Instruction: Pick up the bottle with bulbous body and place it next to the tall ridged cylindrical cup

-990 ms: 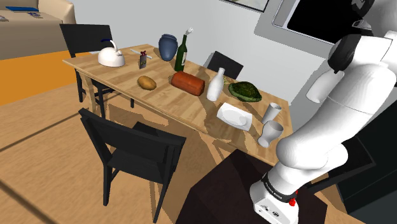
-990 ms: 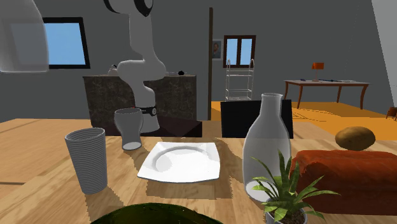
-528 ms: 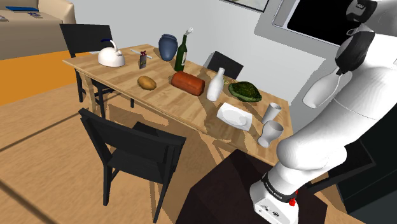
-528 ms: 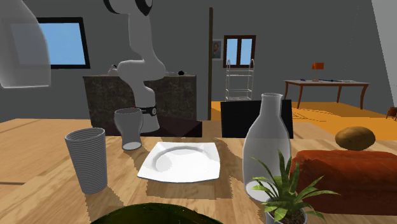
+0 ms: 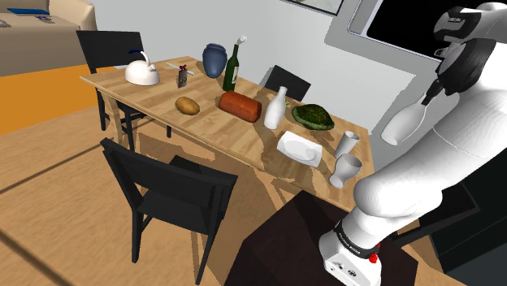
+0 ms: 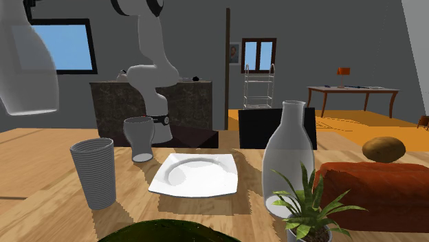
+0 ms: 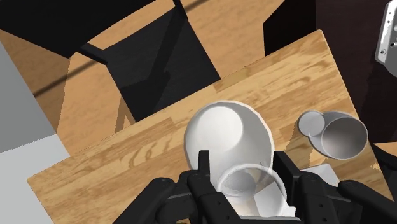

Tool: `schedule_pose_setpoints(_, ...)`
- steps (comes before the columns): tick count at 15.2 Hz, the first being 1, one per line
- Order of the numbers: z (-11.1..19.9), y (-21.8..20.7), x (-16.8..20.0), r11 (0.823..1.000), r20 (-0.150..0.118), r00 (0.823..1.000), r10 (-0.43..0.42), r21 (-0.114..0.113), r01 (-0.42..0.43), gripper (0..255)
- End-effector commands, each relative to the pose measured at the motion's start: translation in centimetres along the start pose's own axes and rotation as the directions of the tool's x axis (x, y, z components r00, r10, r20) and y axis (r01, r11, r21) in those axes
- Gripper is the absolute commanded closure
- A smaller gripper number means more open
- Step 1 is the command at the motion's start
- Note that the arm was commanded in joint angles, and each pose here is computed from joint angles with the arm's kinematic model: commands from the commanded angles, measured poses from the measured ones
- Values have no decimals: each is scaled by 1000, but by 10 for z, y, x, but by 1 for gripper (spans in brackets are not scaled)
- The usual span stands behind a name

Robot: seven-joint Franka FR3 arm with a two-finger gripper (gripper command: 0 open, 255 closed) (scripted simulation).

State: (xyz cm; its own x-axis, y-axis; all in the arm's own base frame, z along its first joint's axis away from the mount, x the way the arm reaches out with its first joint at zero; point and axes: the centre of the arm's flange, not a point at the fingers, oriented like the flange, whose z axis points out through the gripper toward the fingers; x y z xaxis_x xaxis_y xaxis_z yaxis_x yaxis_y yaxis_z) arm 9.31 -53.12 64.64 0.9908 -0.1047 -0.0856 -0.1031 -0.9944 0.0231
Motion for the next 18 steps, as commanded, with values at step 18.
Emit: schedule_pose_setpoints(18, 99, -2, 8, 1000, 0, 1000, 0, -1, 0, 255)
